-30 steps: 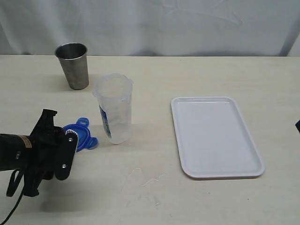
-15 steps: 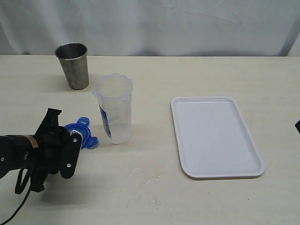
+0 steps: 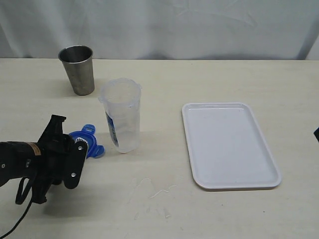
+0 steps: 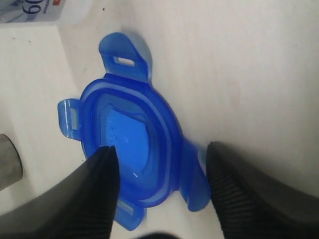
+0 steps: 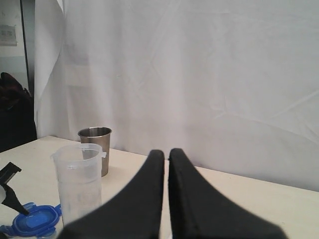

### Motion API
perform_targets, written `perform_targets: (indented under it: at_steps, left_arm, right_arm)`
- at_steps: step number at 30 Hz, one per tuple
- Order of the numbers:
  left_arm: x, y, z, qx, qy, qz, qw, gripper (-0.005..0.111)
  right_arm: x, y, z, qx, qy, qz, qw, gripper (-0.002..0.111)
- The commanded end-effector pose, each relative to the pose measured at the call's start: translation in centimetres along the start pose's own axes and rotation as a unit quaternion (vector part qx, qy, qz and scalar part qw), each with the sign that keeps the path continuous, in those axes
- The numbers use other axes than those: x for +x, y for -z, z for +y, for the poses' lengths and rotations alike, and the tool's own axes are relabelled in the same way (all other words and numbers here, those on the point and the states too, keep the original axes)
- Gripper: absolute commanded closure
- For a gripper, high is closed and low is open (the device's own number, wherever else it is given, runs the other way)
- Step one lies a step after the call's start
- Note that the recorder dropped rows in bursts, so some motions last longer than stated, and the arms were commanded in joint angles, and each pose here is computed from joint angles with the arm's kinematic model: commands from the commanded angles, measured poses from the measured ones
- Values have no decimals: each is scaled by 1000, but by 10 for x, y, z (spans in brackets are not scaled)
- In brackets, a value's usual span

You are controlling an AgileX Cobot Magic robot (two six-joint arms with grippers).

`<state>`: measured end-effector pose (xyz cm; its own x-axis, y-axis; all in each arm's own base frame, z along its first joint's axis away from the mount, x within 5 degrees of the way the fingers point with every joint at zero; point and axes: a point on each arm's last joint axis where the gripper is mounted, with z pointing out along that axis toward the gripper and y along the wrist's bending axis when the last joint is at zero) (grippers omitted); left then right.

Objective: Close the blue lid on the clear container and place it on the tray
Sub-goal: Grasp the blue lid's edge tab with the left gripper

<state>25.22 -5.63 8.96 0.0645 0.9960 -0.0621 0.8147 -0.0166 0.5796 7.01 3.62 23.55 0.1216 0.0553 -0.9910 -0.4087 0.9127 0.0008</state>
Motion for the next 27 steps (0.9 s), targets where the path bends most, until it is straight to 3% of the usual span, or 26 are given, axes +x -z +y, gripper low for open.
perform_targets:
  at_steps: [1, 5, 10, 20, 27]
  left_arm:
    - [0, -1, -19, 77, -1, 1, 997, 57]
    - [0, -1, -19, 76, -1, 1, 997, 86]
    - [0, -1, -17, 65, -14, 0, 998, 107]
    - [-3, 30, 10, -16, 24, -9, 1000, 107]
    - [-4, 46, 17, -31, 36, -17, 999, 107]
  right_arm:
    - [-2, -1, 0, 2, 0, 1, 1000, 104]
    - [-2, -1, 0, 2, 0, 1, 1000, 104]
    - [-2, -1, 0, 2, -1, 1, 1000, 104]
    - [-2, -1, 0, 2, -3, 1, 1000, 104]
    - [-1, -1, 0, 1, -4, 1, 1000, 104]
